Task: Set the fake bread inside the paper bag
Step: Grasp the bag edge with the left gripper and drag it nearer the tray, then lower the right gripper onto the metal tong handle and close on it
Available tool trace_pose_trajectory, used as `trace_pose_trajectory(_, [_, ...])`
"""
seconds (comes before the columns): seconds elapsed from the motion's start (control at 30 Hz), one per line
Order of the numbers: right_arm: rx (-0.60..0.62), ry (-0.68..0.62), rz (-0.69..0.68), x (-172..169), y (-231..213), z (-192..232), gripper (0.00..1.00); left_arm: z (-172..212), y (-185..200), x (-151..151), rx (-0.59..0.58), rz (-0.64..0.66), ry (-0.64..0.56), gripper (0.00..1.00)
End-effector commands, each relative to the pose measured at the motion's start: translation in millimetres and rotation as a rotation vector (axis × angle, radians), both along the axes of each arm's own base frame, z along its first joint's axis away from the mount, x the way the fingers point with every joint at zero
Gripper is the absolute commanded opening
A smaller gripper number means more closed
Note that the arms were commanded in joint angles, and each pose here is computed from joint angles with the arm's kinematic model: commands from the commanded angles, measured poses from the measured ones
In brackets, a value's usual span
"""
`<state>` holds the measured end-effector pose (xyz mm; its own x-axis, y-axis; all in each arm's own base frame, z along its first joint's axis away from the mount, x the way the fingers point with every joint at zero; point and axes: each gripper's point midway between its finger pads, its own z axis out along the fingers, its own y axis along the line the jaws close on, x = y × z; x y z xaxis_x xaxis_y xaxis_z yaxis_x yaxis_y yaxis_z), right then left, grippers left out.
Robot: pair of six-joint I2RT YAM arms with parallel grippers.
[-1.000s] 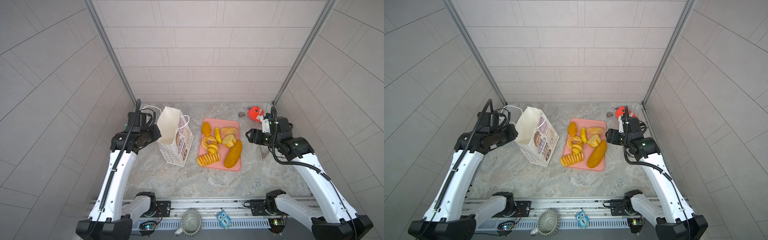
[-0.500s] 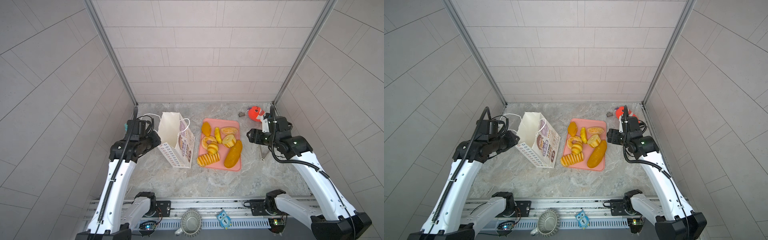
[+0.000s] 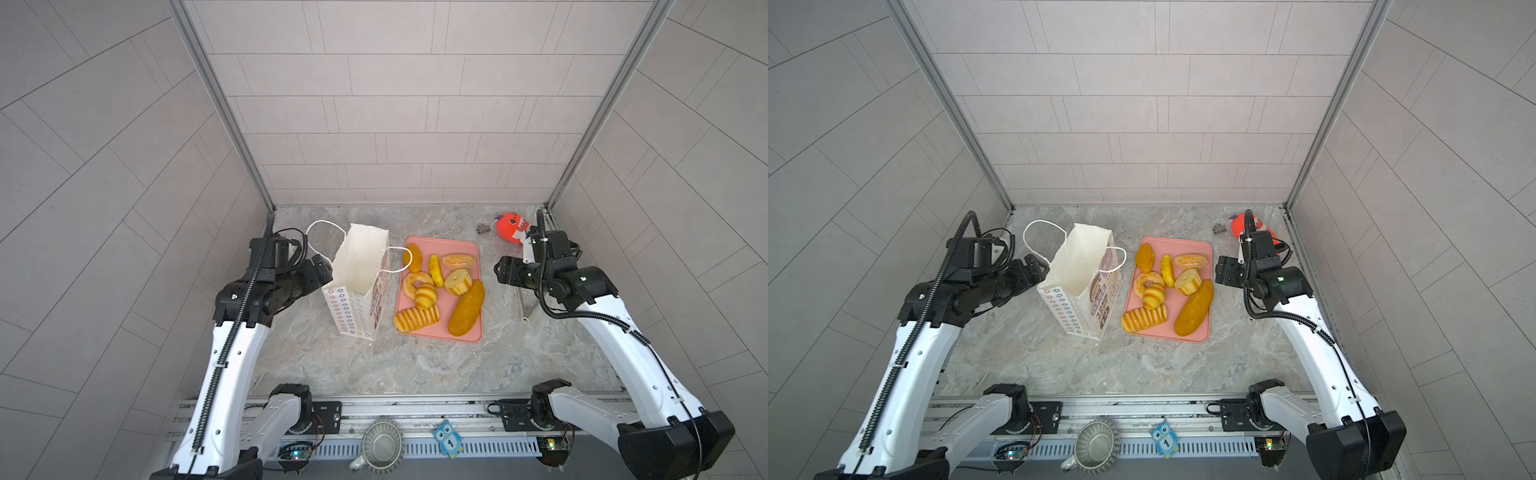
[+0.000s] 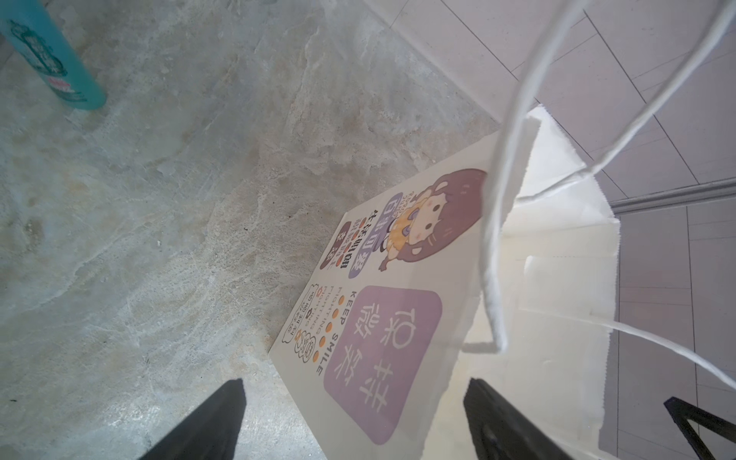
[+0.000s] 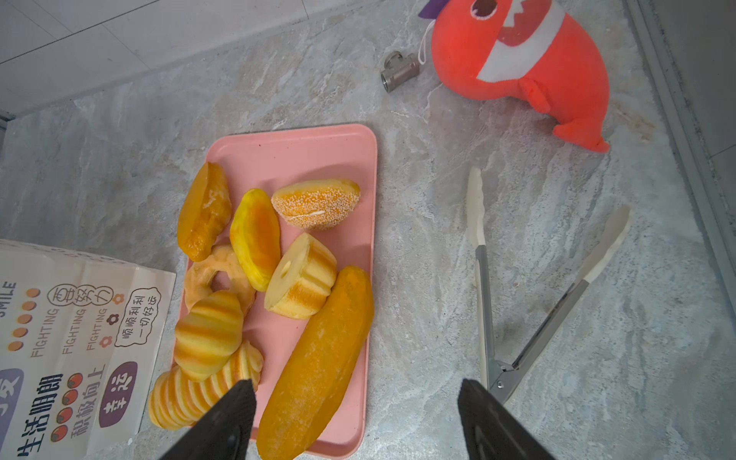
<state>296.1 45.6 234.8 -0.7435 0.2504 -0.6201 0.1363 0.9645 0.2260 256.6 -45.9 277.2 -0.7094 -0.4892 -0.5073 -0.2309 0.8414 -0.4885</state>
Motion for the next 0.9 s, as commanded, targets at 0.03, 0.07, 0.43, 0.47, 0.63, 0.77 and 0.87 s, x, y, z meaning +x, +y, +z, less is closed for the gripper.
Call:
trace_pose_trajectory(0.03, [-0.026,0.019,-0.071,4,-17,-7,0.82,30,-1,0,0.024,-0.043,-0.094,0.97])
trace_pose_trajectory(0.07, [-0.026,0.026,-0.08,5,-19,-9,0.82,31,-1,0,0.028,-0.046,-0.099,0.97])
trace_pose_trajectory(0.43, [-0.033,0.113,-0.204,-1,-57,-46,0.82,43,3,-13,0.099,-0.086,-0.138,1.0])
trace_pose_trajectory(0.47, [-0.03,0.125,-0.215,-2,-61,-51,0.82,43,2,-15,0.102,-0.097,-0.143,1.0])
trace_pose_trajectory(0.63, [0.046,0.157,-0.273,-9,-76,-70,0.83,43,-5,-27,0.091,-0.149,-0.177,1.0])
trace_pose_trajectory(0.77, [0.034,0.166,-0.306,-12,-86,-76,0.87,34,-7,-34,0.087,-0.159,-0.178,1.0])
trace_pose_trajectory(0.87, [0.01,0.17,-0.314,-12,-91,-81,0.91,24,-7,-37,0.084,-0.159,-0.159,1.0])
